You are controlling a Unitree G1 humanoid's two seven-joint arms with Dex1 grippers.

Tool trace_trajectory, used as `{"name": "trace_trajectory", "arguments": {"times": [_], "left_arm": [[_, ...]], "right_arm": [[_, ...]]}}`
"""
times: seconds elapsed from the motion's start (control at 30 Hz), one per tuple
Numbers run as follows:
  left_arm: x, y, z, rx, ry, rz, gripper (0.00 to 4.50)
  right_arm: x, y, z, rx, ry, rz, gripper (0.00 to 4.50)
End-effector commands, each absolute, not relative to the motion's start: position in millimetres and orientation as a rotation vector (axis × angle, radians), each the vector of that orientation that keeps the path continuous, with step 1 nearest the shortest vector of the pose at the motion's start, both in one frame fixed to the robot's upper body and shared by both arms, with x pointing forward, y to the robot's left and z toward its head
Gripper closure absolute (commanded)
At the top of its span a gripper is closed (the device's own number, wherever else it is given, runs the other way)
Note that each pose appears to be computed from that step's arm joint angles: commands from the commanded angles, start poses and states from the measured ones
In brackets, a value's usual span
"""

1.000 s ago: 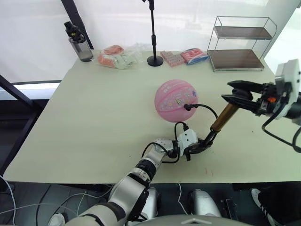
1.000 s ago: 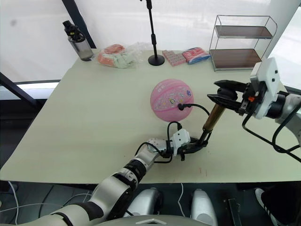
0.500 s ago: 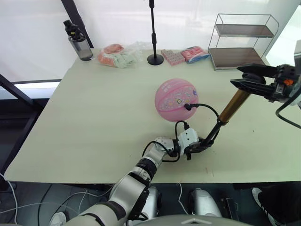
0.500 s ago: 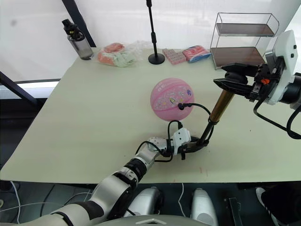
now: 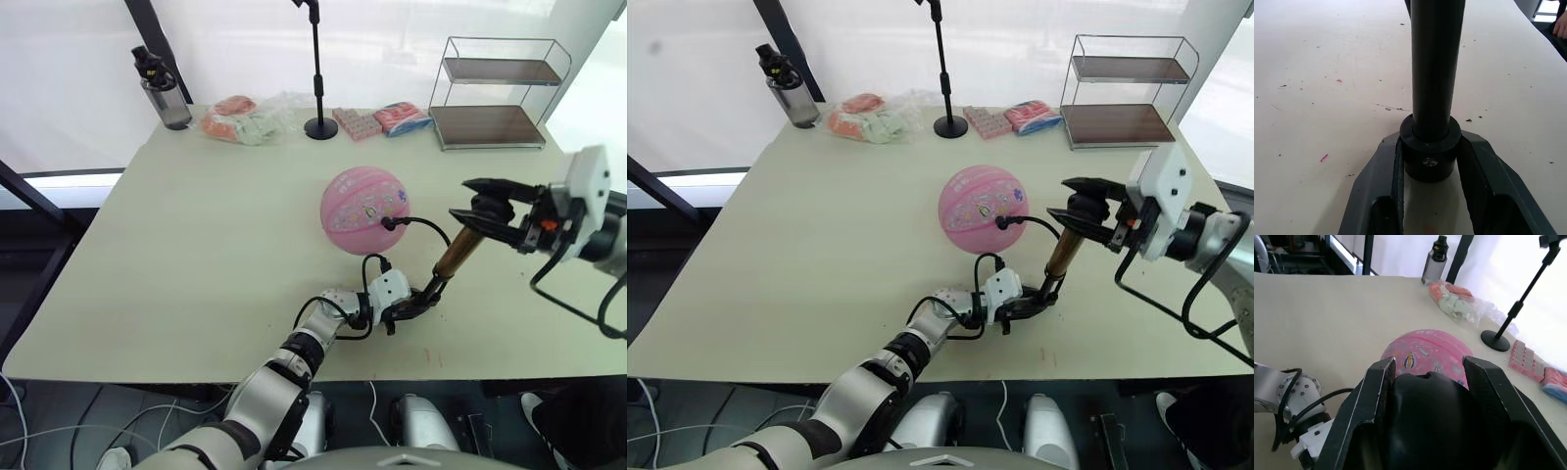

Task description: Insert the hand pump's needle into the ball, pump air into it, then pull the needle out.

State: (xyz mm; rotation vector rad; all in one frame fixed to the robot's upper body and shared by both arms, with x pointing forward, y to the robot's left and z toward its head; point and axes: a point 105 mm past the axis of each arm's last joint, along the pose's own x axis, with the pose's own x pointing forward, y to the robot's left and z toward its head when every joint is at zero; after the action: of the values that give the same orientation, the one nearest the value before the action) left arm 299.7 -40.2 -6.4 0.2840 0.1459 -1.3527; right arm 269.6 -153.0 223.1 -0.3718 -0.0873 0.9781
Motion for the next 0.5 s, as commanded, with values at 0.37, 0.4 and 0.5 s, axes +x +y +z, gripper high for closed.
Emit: {"name": "trace_trajectory", "arguments": {"times": [0.37, 0.4, 0.5], "left_arm": [[282, -21, -45, 0.296, 0.323, -1.364, 3.41], [282, -21, -44, 0.296, 0.322, -1.364, 3.41], [282, -22, -44, 0.294, 0.320, -1.364, 3.41]], "right_arm": [[267, -143, 117, -0.321, 0.113, 0.941, 2.63], [267, -142, 113, -0.318, 0.116, 0.940, 2.63], [268, -141, 102, -0.331, 0.129, 0.935, 2.63]]}}
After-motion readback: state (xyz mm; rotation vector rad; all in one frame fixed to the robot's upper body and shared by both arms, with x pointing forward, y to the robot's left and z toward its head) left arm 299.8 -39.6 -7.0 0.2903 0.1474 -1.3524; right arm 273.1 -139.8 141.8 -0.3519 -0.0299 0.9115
